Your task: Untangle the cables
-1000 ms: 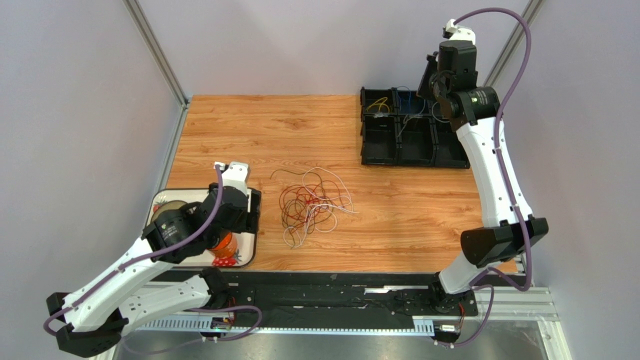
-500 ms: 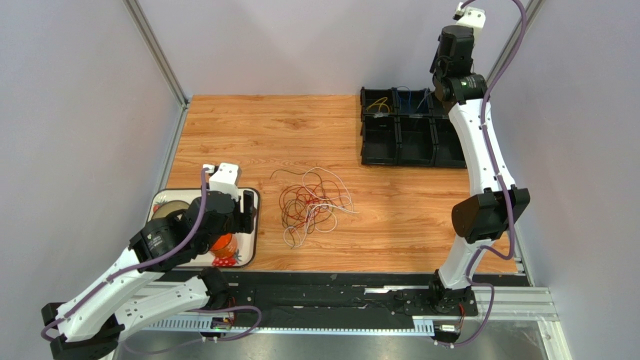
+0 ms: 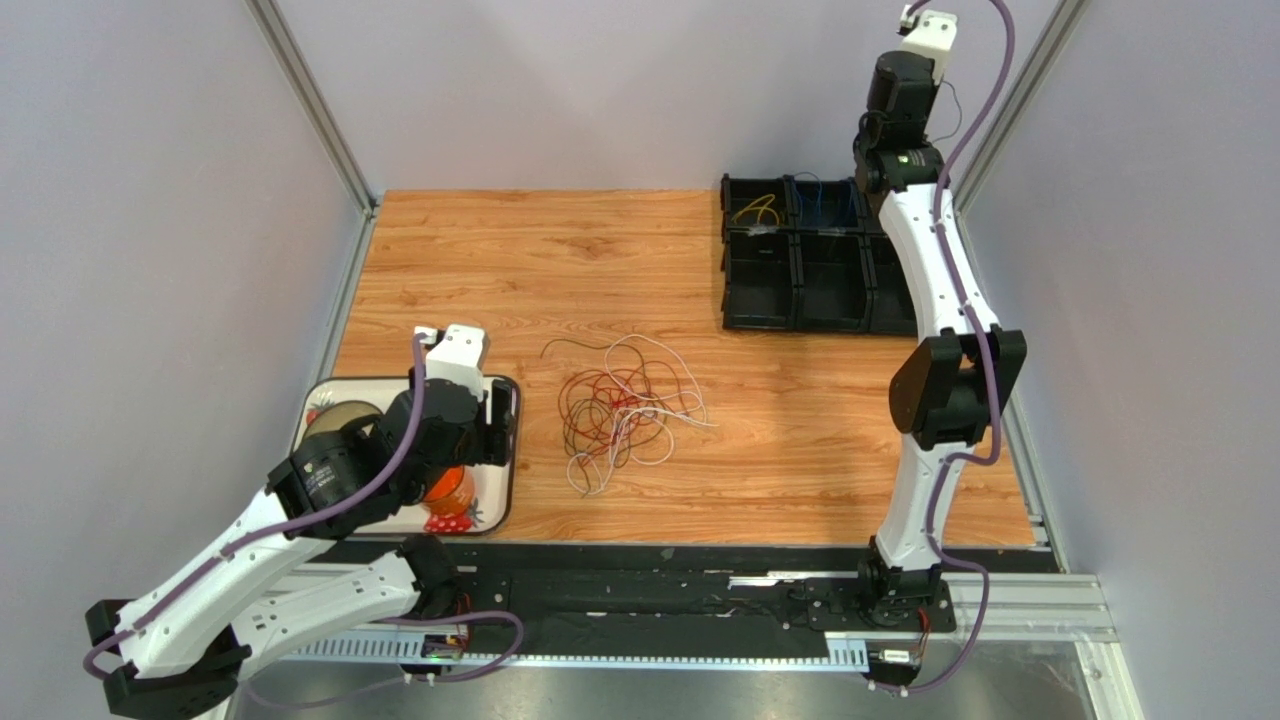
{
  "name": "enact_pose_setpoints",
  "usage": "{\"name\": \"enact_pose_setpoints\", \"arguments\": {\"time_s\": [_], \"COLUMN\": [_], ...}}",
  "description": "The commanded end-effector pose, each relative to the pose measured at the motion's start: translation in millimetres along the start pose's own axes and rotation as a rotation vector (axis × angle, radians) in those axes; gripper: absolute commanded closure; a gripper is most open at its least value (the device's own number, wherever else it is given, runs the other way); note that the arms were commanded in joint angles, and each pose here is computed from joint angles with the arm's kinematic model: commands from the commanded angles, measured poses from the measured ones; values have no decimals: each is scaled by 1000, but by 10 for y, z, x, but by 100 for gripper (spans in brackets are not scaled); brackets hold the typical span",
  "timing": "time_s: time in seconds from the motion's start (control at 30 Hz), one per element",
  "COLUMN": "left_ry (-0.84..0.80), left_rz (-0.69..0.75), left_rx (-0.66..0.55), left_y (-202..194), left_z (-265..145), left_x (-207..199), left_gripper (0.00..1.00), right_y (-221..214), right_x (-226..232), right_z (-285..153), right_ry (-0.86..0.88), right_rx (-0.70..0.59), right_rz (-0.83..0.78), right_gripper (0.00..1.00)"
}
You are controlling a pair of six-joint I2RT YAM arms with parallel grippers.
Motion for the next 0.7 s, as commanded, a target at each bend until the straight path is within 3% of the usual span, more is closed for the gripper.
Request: {"name": "enact_pose_setpoints", "arguments": {"time_s": [0.0, 0.67], "left_ry": [2, 21], "left_rz": [0, 16], "left_rx": [-22, -4], "left_y": [46, 27], "left_z": [18, 59], "left_x": [-8, -15], "left_gripper": [27, 27], "right_y": [318, -215], "right_x": [-109, -87], "right_z": [118, 727], "right_ry": [-60, -90], "right_rx": [-117, -87], "right_rz": [27, -32], "right_gripper": [100, 100]}}
Point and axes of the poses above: each gripper's point midway between its finger pads, its own z axis out along the fingers, its own x axis along the line the jaws close on, y = z × x, the point moved 3 cm from there along -z, back along the fingers, and after that the axes turned 7 degrees about -z, right-handed, at the moved point
